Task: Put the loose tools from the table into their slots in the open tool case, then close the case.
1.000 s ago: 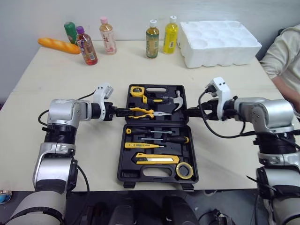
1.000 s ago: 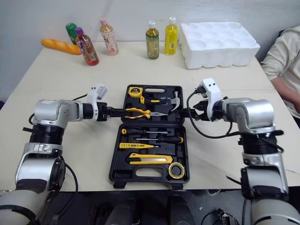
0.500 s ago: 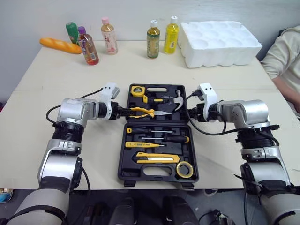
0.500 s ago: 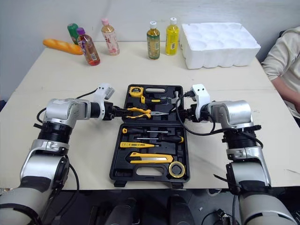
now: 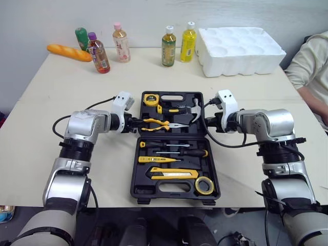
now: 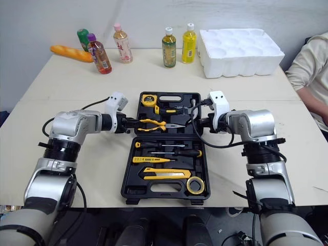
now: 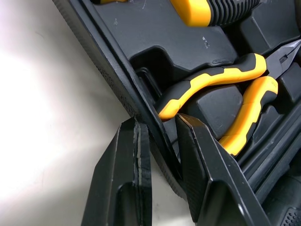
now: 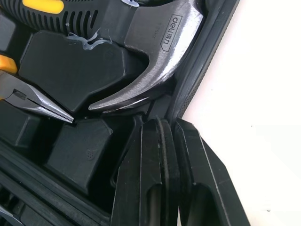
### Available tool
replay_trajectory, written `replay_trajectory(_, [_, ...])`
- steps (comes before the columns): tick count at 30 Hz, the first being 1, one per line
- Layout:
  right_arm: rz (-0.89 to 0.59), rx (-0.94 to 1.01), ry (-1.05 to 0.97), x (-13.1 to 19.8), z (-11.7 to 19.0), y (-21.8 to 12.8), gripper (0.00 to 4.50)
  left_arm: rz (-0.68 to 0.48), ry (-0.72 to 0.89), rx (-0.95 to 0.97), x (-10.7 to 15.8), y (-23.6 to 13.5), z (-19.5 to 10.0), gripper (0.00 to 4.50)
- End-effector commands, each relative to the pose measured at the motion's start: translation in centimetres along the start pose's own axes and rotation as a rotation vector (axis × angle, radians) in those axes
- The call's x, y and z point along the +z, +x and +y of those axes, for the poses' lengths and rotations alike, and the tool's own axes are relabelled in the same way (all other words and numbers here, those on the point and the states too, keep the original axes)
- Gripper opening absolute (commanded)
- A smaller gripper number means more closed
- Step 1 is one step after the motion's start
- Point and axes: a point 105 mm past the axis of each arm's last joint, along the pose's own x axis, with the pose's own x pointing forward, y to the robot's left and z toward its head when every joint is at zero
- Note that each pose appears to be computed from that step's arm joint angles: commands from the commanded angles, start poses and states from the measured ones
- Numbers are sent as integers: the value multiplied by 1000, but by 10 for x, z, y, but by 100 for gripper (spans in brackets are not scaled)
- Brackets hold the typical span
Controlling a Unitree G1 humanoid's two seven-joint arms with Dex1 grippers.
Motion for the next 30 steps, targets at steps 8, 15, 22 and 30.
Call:
replay_trajectory(8, [-324,-30,-333,63,11,-23,0,-274,243,44,57,-10,-6,29])
replay_trajectory(15, [-549,-119,-690,78,15,-42,0,-491,491,132,77,-30,-10,1])
replay_trajectory(22, [-673,-180,-928,49,12,-46,0,-539,688,289,49,-40,-5,1])
replay_trajectory(30, [-849,-57,-1106,25,43,-84,227,-582,473,228,14,-82,-7,275])
